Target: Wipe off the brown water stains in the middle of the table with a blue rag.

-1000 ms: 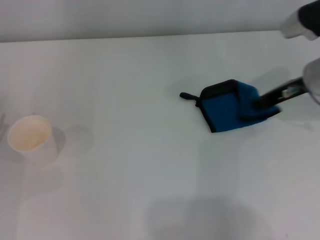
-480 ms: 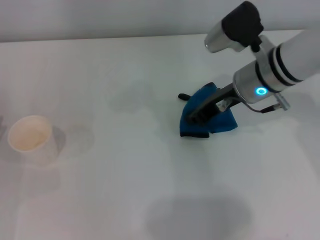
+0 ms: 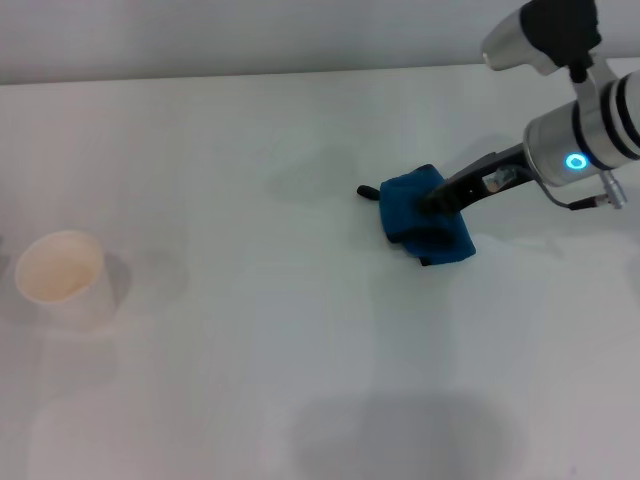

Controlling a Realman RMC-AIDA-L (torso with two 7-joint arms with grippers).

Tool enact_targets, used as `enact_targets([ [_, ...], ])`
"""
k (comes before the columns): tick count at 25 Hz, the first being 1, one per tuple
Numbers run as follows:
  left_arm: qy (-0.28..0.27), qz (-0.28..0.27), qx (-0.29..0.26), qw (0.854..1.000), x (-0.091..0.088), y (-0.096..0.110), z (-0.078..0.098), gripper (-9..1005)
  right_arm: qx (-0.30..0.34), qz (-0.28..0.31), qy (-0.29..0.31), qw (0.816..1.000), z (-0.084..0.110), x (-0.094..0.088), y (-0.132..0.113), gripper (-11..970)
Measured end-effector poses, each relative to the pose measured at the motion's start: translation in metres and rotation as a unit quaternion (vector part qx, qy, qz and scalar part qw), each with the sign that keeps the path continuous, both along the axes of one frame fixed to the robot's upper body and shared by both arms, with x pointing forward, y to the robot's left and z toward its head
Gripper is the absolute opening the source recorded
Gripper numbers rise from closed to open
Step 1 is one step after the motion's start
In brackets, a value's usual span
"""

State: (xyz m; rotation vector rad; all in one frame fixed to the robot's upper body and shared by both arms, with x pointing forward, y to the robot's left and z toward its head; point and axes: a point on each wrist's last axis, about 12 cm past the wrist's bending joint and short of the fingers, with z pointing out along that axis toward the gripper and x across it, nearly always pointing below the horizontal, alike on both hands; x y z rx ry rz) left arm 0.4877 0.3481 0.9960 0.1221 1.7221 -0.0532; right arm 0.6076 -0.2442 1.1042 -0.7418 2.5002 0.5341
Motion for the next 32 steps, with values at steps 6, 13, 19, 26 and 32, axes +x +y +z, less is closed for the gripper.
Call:
enact_targets([
  [6,-0.002,-0.002,0.000,1.000,0.002,-0.001,0.001,876,0.003,-0.003,0.005,1.000,-0.004,-0.003,-0.005,26],
  [13,-0.001,-0.002,0.000,1.000,0.002,-0.001,0.001,876,0.008,0.001,0.006,1.000,-0.005,-0.007,-0.007,26],
  [19,0.008,0.003,0.002,1.000,0.000,0.001,-0.002,876,0.043,0.011,0.010,0.999,0.001,-0.011,-0.010,303],
  [26,0.008,0.002,0.002,1.000,0.002,0.000,-0.001,877,0.065,-0.015,-0.021,0.998,0.015,-0.012,-0.026,403],
  [32,0.007,0.003,0.003,1.000,0.001,0.001,-0.001,877,0.083,-0.062,-0.050,0.993,0.033,-0.019,-0.061,403],
])
